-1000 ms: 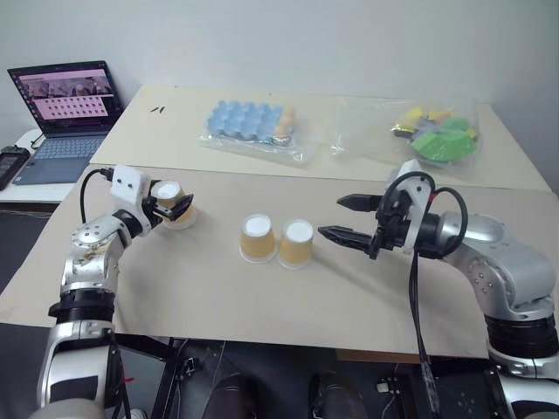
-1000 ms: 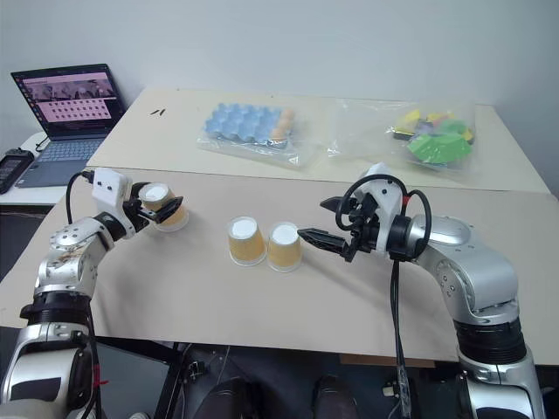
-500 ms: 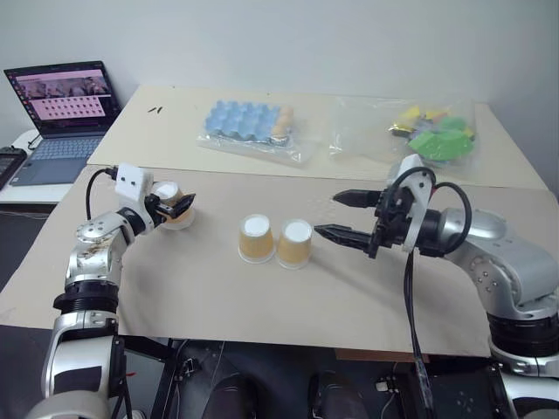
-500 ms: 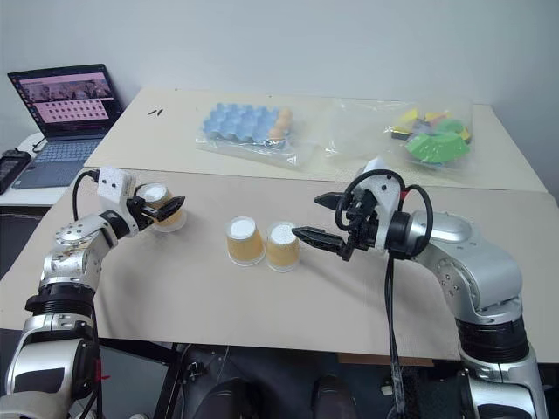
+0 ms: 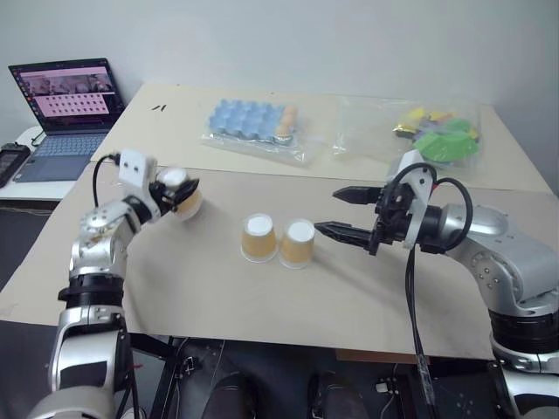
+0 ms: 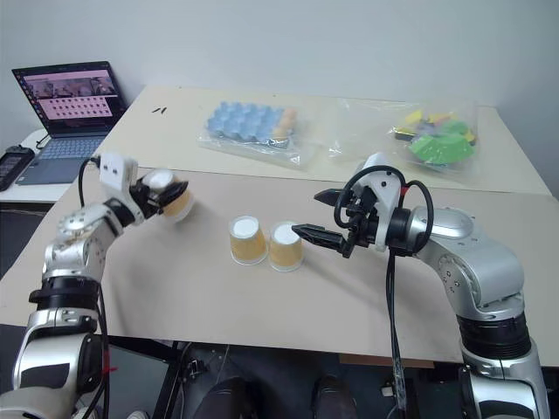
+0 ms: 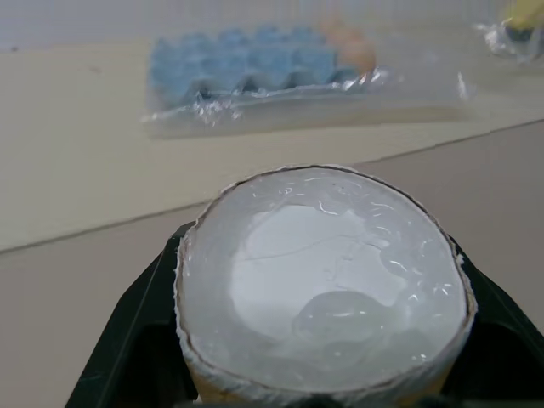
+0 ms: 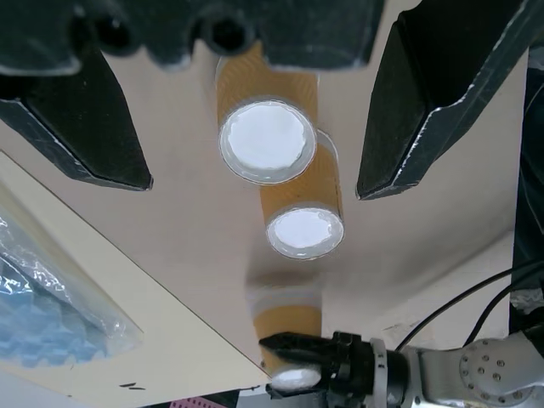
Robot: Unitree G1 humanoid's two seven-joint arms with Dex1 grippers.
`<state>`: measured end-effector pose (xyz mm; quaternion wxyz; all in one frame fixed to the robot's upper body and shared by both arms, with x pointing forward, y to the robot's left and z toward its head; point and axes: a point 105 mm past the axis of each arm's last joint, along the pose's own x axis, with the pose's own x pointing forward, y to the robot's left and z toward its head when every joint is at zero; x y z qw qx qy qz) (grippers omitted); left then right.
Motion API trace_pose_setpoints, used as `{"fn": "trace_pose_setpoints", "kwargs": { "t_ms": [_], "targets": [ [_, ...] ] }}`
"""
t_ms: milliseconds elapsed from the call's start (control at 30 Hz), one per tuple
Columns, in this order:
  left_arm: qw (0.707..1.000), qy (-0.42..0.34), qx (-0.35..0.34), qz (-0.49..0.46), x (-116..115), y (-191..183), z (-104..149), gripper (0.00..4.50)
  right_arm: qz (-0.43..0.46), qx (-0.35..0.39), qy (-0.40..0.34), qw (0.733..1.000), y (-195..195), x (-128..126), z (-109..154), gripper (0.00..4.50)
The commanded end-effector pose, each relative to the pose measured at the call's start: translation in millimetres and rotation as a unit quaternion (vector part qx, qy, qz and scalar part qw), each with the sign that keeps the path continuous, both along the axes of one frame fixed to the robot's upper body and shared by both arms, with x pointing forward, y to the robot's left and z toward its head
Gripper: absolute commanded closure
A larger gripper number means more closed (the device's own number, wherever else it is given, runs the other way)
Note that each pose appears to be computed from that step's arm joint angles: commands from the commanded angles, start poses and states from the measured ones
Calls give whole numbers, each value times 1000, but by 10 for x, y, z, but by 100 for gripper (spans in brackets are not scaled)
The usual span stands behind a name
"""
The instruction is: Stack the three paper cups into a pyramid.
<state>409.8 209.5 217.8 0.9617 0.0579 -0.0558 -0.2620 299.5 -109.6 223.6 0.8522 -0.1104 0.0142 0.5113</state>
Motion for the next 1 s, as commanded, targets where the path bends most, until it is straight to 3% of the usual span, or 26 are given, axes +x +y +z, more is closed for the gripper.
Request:
{"fn": "trace_pose_setpoints", "kwargs": {
  "t_ms": [33, 133, 300, 667, 1000],
  "targets": [
    [983, -106, -20, -147, -261, -568, 875, 190, 12, 2, -23, 1000, 39, -28, 104, 0],
    [956, -83, -7, -280, -550, -877, 991, 190, 12, 2, -22, 1000, 52, -23, 90, 0],
    [915, -13, 51, -400, -787, -1068, 811, 190, 5, 0, -19, 1000, 37, -20, 44, 0],
    [890, 19, 112, -442, -585, -1288, 529, 190, -26, 6, -21, 999, -34, -44, -3, 0],
    [866, 17, 113, -488, -609, -1563, 526, 190, -41, 6, -18, 999, -78, -53, -36, 0]
  ]
}}
